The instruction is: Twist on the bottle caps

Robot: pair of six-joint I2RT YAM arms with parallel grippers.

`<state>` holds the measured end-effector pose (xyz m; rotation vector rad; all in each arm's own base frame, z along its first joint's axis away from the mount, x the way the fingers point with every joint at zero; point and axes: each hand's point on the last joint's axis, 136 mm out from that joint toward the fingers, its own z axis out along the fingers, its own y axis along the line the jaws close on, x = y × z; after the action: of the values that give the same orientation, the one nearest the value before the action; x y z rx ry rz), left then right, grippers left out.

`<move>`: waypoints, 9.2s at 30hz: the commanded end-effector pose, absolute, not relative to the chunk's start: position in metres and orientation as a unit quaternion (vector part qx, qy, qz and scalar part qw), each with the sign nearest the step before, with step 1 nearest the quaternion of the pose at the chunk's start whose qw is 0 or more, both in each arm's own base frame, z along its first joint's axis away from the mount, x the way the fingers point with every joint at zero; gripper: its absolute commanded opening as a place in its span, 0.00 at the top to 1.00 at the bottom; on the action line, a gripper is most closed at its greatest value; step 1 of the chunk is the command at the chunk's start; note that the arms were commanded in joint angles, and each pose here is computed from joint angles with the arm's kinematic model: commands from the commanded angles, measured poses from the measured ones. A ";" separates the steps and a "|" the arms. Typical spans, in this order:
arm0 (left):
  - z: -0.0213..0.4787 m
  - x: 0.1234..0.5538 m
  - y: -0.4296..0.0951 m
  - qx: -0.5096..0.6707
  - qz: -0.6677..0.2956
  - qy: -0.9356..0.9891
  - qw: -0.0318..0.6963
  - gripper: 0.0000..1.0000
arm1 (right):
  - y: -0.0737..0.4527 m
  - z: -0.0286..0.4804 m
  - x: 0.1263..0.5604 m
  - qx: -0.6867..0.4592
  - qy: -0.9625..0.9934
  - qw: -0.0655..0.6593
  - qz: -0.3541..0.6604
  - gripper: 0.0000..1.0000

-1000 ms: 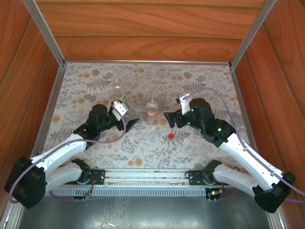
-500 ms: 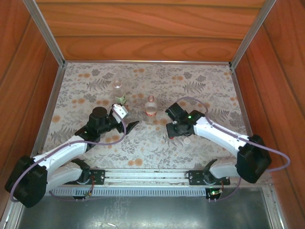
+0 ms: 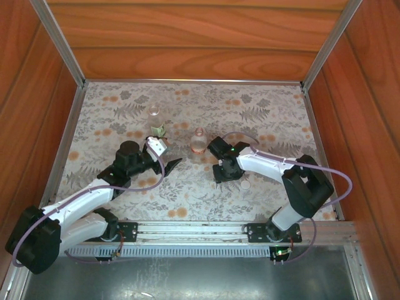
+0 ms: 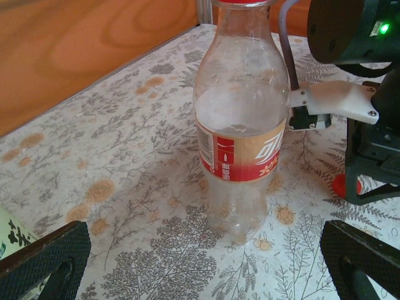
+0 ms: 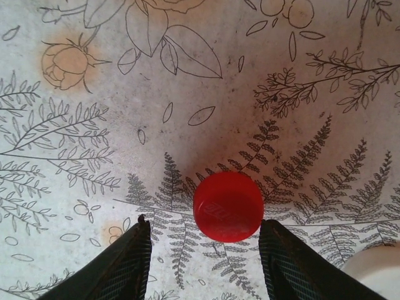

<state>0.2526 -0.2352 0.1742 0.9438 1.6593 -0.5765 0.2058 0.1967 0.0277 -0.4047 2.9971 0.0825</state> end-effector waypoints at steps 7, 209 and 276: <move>0.176 0.249 -0.236 0.399 -0.247 0.692 0.548 0.00 | 0.190 0.020 0.206 -0.117 0.992 0.045 0.014 0.54; 0.103 0.288 -0.372 0.497 -0.324 0.627 0.505 0.48 | 0.244 0.242 0.287 -0.262 0.949 0.157 0.081 0.62; 0.103 0.290 -0.373 0.470 -0.354 0.648 0.484 0.48 | 0.236 0.266 0.290 -0.208 0.943 0.221 0.136 0.57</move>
<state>0.2998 -0.3764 0.1454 1.0981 1.4223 -0.8157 0.2879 0.2343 0.2731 -0.5907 2.5918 0.3625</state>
